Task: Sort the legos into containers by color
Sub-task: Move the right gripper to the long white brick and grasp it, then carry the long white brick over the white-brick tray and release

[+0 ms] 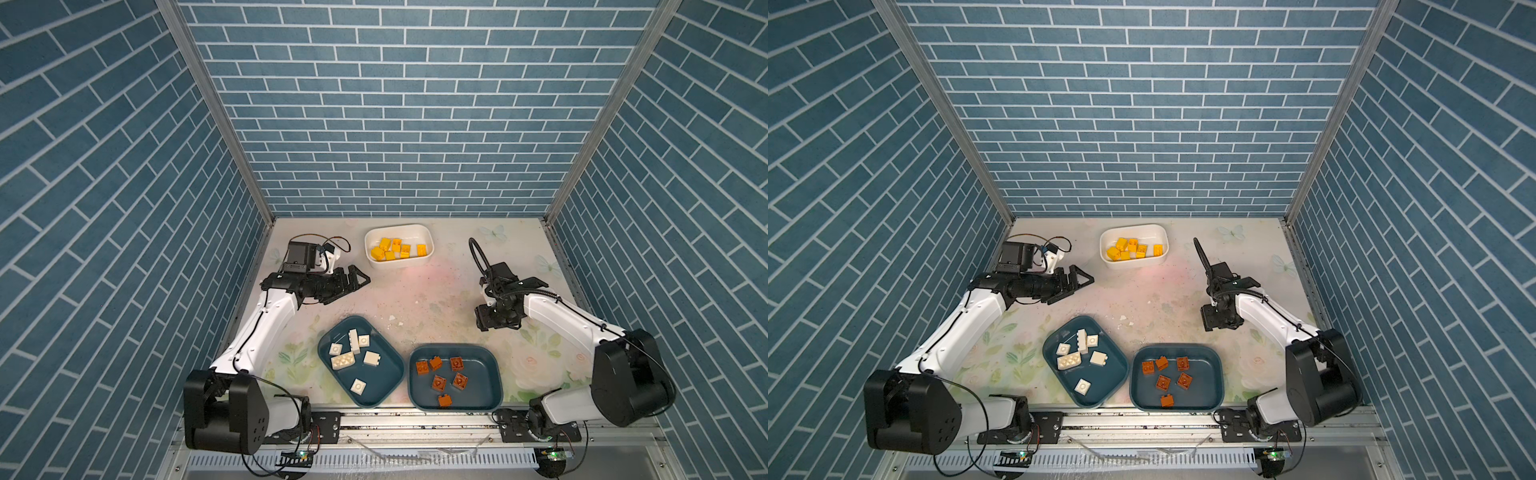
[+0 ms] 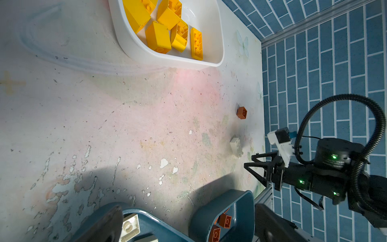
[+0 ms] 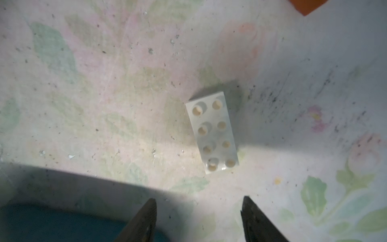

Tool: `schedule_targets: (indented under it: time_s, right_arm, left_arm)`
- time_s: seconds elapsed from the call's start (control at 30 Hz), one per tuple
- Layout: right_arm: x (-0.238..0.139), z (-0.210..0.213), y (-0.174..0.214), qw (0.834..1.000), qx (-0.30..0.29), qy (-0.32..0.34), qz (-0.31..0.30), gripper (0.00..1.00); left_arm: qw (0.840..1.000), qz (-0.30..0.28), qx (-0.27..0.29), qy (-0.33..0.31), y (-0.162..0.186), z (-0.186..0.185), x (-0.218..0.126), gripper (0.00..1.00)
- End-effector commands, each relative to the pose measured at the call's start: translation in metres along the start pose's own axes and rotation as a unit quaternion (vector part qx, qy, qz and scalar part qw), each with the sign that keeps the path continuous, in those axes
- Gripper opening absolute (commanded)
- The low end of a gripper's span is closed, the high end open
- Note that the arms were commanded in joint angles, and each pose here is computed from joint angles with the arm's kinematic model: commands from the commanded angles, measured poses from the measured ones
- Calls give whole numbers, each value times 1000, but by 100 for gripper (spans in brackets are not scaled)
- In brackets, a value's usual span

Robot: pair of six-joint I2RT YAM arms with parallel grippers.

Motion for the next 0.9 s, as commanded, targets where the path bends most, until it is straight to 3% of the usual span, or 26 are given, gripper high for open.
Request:
schedule_targets:
  time_s: [0.0,0.3,0.43,0.57,0.67,0.87]
  right_arm:
    - [8,3,-15,999,-35,-20,-9,65]
    - [36,-4,-27,998,-55,8,15,59]
    - [41,-5,-30,998,-61,15,22,48]
    - [42,-4,-30,998,-63,10,27,28]
    - [28,2,-33,998,-60,-10,17,21]
    - [-21,45,-30,993,-70,-89,-17,21]
  left_arm:
    - [1000,-1,1,5,-2,1,1,100]
    - [1000,1,-4,5,-3,5,7,100]
    - [1000,1,-4,6,-5,4,7,100]
    - [1000,2,-7,6,-4,6,9,100]
    - [1000,3,-9,5,-3,6,10,100]
    - [1000,2,-7,4,-3,5,9,100]
Point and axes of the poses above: each gripper's point midway between its finger pads, its own x axis out along the fingers, its own z axis along the line the jaws close on, y = z × x, the point moved 6 cm from there along -x, back along the fingers, and after that the axes turned 10 degrees about x, right-handed, at the moved point
